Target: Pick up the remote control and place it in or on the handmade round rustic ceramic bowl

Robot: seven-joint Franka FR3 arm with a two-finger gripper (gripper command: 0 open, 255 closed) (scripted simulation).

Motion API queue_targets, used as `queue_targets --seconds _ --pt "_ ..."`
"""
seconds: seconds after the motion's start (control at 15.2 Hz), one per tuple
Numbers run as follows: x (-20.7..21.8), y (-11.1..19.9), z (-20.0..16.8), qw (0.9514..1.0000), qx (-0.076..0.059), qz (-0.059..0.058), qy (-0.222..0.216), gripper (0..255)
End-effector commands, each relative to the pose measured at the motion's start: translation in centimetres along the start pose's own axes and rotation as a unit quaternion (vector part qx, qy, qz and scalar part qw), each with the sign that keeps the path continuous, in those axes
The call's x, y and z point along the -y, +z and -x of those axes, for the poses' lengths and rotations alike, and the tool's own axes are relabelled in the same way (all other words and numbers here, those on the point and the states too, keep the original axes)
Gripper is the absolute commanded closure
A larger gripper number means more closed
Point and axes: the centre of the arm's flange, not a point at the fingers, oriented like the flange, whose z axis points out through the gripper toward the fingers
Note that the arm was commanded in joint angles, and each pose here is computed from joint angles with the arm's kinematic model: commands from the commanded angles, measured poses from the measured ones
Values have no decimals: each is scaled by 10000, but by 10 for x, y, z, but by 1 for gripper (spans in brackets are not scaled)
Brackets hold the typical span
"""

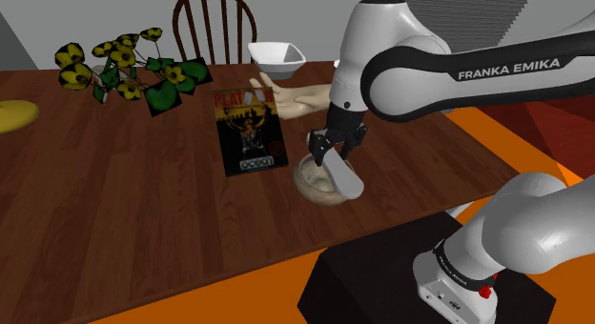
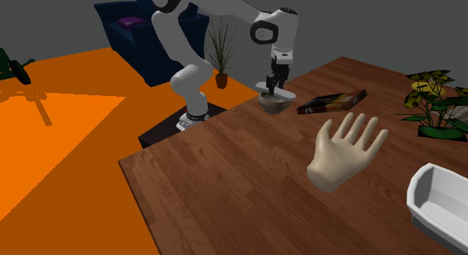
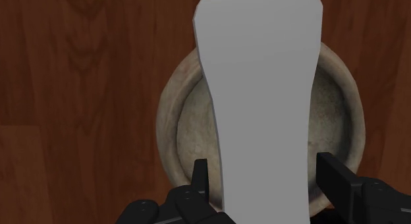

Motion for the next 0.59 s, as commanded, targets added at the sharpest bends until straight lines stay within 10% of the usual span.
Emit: queue_targets --seconds 0.0,0.26,0.33,0.53 --pt "0 1 0 10000 -3 -2 0 255" --pt "0 1 0 10000 -3 -2 0 255" --pt "0 1 0 10000 -3 -2 0 0" --pt "0 1 0 10000 -3 -2 0 0"
